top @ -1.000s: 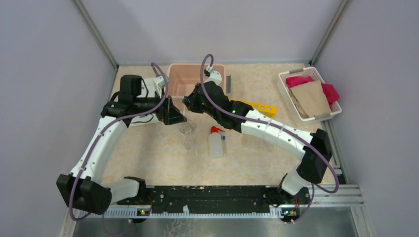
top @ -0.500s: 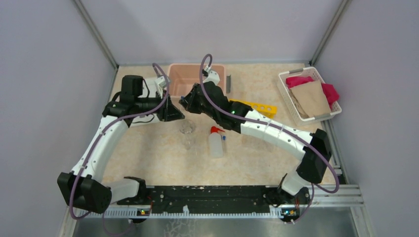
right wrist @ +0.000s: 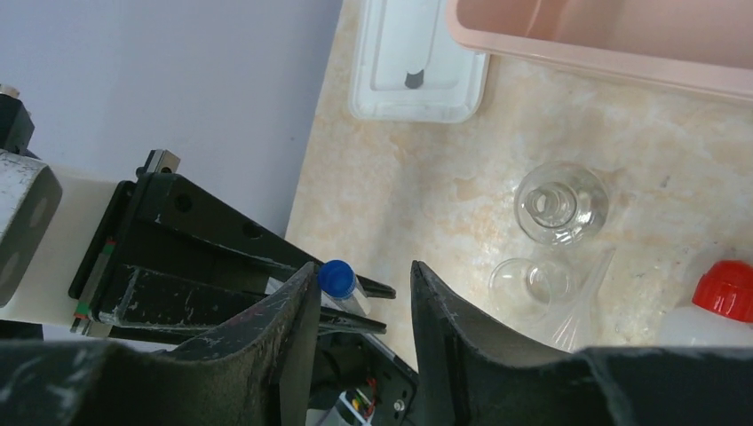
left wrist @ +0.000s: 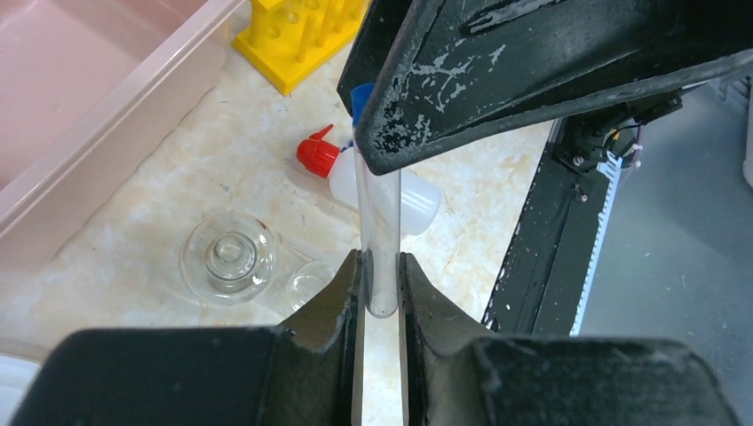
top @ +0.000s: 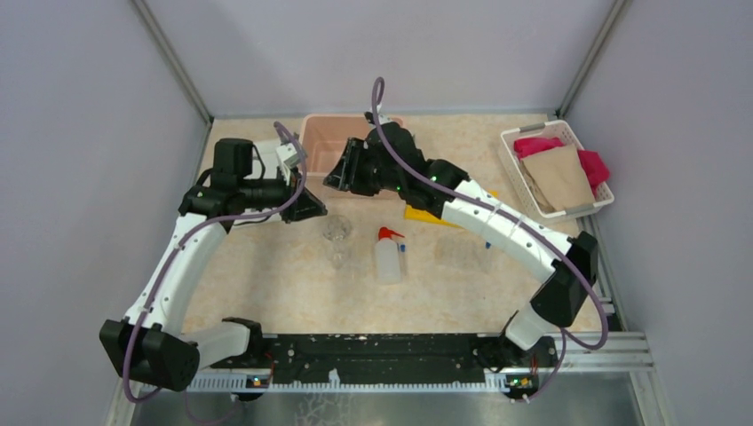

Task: Organize the chemistry lab equipment

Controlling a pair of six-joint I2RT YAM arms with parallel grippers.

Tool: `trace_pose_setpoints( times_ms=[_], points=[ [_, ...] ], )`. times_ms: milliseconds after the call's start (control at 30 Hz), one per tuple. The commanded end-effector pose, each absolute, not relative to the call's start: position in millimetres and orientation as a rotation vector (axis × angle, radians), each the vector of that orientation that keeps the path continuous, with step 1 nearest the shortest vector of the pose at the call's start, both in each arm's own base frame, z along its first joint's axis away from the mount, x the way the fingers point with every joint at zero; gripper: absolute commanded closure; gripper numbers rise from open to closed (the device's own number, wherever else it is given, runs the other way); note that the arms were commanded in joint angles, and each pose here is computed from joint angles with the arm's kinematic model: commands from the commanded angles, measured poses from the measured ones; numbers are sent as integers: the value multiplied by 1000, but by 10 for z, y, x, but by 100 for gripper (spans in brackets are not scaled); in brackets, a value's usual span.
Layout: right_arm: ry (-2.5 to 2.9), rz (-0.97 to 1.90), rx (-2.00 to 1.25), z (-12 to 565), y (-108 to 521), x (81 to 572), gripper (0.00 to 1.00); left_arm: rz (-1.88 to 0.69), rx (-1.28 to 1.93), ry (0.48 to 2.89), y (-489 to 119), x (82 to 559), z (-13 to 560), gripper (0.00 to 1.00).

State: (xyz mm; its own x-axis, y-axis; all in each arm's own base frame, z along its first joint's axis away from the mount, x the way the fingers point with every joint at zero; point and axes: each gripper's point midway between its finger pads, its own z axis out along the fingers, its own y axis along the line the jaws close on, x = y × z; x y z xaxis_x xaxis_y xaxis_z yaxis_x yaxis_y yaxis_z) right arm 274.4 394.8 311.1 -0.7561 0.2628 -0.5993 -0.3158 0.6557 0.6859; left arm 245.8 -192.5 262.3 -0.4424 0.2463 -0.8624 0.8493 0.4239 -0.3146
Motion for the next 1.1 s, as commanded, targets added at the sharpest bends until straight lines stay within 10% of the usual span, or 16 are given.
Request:
trace_pose_setpoints(
  times_ms=[0, 567, 667, 767, 1067],
  points=[
    [2175, 1159, -161, 3337, 4030, 2650, 59, -996, 1015, 1831, -1952, 2406, 2752, 87],
    [2177, 1202, -206, 3436, 4059, 2666, 92, -960, 1030, 1837, -1929, 2419, 2695, 86],
    [2183, 1168, -192, 3421, 3945, 2704, 100, -954, 1011, 1854, -1920, 2441, 2683, 67],
    [2190, 1094, -174, 3341, 3730, 2714, 100, -917, 959, 1895, -1884, 2509, 2650, 3],
    [2220, 255, 39, 2561, 1941, 2673, 100, -767, 842, 2013, -1737, 2795, 2584, 1]
  ],
)
